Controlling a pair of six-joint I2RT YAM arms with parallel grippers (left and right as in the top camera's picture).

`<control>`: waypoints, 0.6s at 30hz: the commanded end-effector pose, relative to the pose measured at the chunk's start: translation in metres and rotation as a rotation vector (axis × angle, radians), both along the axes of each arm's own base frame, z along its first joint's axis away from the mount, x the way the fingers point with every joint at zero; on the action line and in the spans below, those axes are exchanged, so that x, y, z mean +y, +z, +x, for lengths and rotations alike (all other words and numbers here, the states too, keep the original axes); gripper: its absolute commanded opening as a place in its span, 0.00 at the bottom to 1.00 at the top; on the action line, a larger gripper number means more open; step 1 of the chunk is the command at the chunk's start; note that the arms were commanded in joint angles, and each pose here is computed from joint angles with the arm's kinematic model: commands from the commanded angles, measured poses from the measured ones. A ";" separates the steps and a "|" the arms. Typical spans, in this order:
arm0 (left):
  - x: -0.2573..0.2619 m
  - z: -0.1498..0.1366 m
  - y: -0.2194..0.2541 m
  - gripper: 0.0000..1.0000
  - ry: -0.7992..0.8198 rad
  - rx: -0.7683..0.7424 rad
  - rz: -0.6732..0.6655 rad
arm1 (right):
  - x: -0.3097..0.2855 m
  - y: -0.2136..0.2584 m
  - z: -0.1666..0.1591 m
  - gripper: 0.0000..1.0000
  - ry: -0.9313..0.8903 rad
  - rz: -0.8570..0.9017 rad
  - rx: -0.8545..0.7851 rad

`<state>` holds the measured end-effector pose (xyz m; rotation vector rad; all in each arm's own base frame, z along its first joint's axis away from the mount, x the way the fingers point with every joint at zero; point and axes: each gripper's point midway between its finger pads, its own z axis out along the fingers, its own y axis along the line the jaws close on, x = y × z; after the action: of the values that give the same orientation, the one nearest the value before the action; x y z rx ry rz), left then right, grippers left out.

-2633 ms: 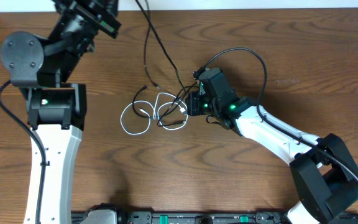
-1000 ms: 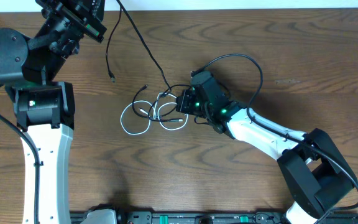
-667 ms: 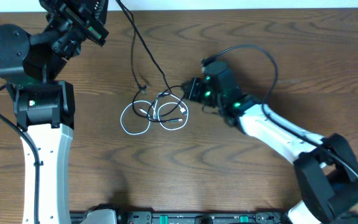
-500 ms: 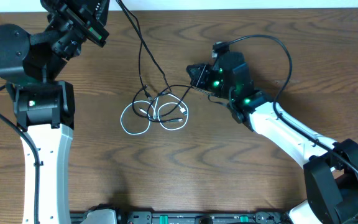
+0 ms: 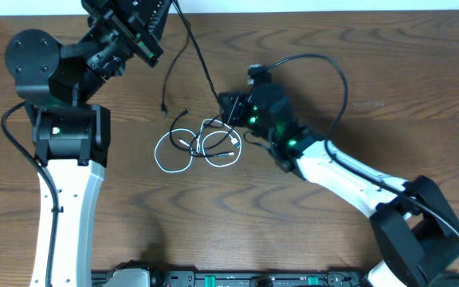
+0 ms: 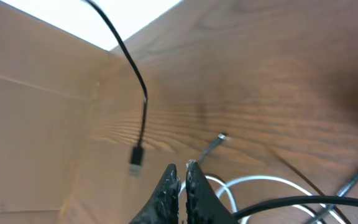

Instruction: Untangle cables

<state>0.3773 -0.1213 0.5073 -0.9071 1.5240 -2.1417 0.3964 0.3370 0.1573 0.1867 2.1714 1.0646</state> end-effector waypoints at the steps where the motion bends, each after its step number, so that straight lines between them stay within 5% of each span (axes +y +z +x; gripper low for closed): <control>1: -0.002 -0.011 0.015 0.08 -0.017 -0.029 -0.010 | -0.005 -0.024 0.004 0.01 -0.054 -0.065 0.022; 18: 0.015 0.007 0.008 0.07 0.125 -0.025 0.012 | 0.005 -0.071 -0.033 0.01 0.106 -0.108 0.225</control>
<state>0.3846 -0.1155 0.5020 -0.9670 1.4962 -2.1076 0.3761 0.3302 0.0879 0.2035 2.4128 0.9415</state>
